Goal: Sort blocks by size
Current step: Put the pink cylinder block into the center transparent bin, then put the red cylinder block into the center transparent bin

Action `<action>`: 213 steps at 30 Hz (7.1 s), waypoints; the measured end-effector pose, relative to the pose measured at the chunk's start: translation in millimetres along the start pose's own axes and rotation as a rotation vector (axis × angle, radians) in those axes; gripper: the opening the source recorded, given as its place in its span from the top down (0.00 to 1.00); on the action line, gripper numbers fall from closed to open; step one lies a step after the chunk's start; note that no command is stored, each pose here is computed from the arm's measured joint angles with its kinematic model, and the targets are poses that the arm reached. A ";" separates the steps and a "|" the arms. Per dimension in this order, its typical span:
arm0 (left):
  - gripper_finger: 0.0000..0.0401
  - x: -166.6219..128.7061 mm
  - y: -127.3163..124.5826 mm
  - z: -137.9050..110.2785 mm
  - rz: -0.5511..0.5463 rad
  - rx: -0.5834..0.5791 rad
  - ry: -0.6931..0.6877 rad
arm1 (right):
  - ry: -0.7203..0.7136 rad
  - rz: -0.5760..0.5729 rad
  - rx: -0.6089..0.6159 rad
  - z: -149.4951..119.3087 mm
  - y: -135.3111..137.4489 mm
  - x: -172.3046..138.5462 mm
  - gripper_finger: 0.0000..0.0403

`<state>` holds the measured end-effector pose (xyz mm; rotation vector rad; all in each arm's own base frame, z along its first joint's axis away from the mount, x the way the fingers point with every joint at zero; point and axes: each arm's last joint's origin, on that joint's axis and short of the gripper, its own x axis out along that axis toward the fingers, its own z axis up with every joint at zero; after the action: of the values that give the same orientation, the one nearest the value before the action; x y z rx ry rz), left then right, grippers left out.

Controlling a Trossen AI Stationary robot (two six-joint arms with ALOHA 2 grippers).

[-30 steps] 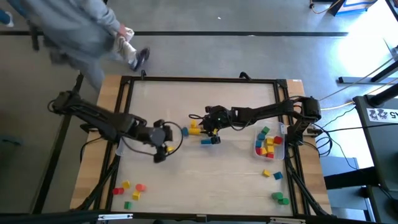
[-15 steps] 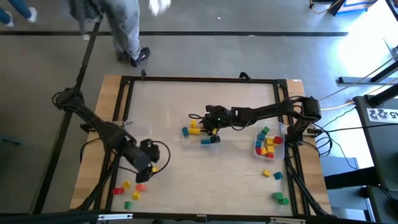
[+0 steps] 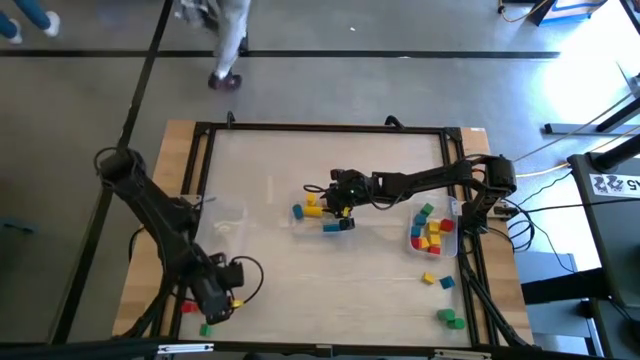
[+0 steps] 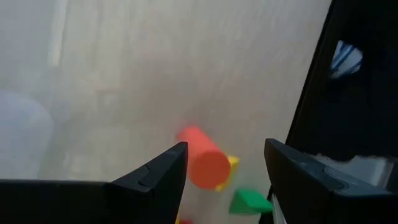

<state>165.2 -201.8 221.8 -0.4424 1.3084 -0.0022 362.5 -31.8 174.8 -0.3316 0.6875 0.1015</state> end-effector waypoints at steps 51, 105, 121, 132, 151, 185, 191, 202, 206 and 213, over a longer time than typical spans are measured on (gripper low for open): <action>0.68 19.6 31.4 54.3 0.125 0.031 -0.040 | 0.124 0.124 -0.007 7.5 9.3 -58.3 0.55; 0.51 -12.2 135.0 185.9 0.265 0.076 -0.546 | 0.351 0.005 -0.139 -13.8 79.3 -85.7 0.55; 0.50 -55.5 86.9 140.1 0.137 0.071 -0.374 | 0.315 -0.005 -0.127 -10.3 78.7 -84.6 0.55; 0.50 -56.9 44.8 82.9 0.007 0.004 -0.179 | 0.271 -0.016 -0.133 -6.0 77.9 -83.4 0.55; 0.50 -40.8 8.2 -0.6 -0.010 -0.106 0.010 | 0.226 -0.035 -0.129 -1.4 76.8 -82.3 0.55; 0.50 6.7 -22.1 -84.9 0.132 0.110 0.294 | 0.231 -0.050 -0.162 -1.5 76.2 -82.3 0.55; 0.50 15.1 -23.0 -86.8 0.169 0.108 0.307 | 0.231 -0.050 -0.162 -1.5 76.2 -82.3 0.55; 0.50 13.5 -21.2 -86.4 0.193 0.094 0.300 | 0.231 -0.050 -0.161 -1.5 76.2 -82.3 0.55; 0.50 8.3 -23.5 -85.4 0.176 0.100 0.295 | 0.231 -0.050 -0.160 -1.5 76.2 -82.3 0.55; 0.50 -12.5 -20.3 -82.1 0.135 0.061 0.282 | 0.231 -0.050 -0.160 -1.5 76.2 -82.3 0.55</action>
<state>90.4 -243.0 224.3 -0.3076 1.6098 0.0082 283.0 41.0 205.8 -0.5190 0.9014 0.0709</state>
